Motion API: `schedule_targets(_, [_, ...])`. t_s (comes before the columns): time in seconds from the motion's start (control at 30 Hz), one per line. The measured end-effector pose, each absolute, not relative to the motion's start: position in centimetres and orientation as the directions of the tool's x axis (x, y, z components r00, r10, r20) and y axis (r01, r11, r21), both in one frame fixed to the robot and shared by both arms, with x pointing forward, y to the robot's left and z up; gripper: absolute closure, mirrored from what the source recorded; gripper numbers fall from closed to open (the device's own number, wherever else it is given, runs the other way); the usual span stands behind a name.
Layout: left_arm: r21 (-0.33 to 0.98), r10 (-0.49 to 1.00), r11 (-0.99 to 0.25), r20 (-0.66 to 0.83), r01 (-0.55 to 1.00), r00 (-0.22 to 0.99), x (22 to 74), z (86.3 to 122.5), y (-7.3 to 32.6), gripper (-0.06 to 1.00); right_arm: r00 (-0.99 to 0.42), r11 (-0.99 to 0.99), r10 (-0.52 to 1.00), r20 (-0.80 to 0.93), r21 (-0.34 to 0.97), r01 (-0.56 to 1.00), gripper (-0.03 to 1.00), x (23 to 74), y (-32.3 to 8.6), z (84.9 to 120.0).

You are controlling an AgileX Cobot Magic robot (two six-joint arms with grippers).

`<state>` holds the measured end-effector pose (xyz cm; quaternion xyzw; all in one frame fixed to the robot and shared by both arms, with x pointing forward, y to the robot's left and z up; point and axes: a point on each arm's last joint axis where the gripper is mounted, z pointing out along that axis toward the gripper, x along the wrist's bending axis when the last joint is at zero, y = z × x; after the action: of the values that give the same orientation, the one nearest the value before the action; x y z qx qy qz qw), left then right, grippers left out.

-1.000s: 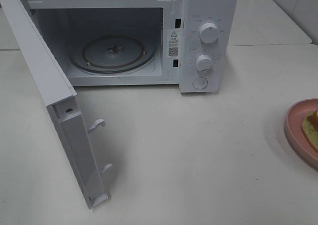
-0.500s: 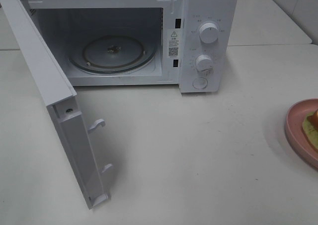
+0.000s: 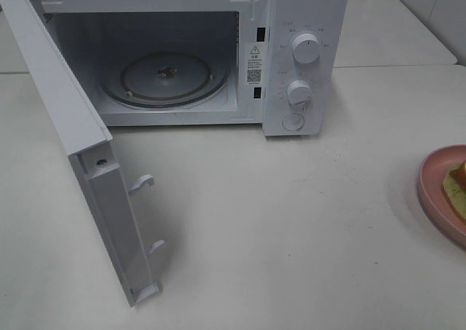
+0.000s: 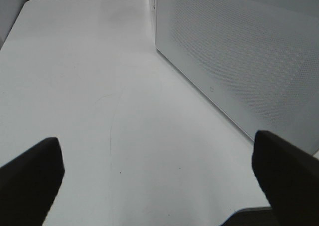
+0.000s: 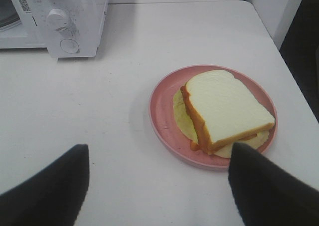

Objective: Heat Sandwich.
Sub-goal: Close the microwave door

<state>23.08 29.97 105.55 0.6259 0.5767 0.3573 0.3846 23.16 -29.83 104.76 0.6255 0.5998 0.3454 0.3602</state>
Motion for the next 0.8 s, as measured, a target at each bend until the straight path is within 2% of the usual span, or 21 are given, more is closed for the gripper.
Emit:
schedule_targets(0.67, [0.9,0.998,-0.016,-0.016,0.436,0.069,23.0,106.4,30.0,-0.02,0.042,-0.021,0.999,0.0,0.865,0.501,0.21,23.2,-29.8,104.8])
schedule_targets(0.8, [0.884,0.998,-0.024,-0.004,0.467,0.06,24.4,107.1,30.0,0.04,0.042,-0.021,0.999,0.0,0.865,0.501,0.21,23.2,-29.8,104.8])
